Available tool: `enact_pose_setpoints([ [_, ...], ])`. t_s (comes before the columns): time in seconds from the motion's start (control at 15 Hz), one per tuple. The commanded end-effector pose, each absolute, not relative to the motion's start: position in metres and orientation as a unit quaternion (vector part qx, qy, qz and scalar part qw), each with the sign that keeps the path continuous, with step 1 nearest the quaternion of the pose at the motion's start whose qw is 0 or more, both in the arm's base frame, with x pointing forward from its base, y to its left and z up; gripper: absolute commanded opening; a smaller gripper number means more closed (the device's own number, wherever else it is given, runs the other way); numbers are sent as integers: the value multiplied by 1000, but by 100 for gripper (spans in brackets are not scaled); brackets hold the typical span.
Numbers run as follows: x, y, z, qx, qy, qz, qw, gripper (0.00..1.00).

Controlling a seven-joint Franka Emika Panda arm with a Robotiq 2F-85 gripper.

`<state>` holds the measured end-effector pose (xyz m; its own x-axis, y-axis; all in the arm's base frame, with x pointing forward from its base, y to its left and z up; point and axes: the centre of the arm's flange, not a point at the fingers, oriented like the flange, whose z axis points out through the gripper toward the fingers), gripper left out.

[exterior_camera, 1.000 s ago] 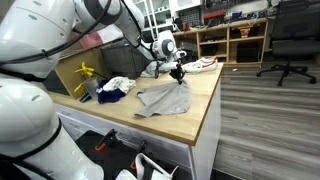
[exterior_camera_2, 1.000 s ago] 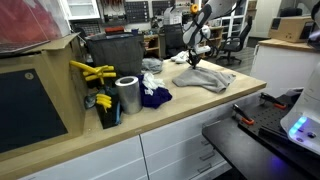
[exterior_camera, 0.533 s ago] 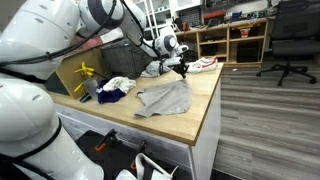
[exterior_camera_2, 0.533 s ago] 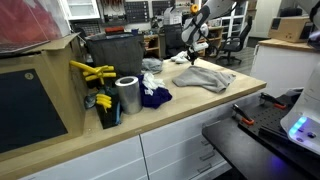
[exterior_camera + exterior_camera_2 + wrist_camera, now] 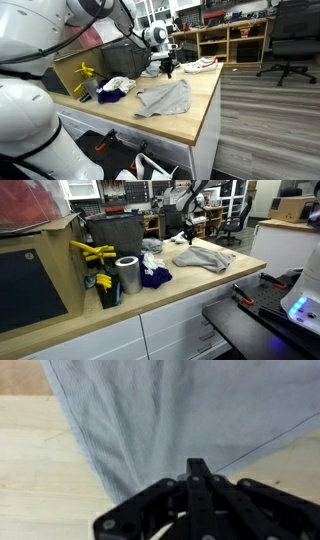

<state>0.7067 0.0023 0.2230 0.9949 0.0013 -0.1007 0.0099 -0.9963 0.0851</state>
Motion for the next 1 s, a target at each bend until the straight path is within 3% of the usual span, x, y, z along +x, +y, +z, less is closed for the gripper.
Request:
enact_pose_setpoints([
  [0.0, 641, 25, 241, 990, 59, -125, 27, 27],
  [0.67, 516, 74, 220, 966, 190, -162, 73, 99],
  [0.93, 481, 90, 213, 961, 214, -157, 79, 100],
])
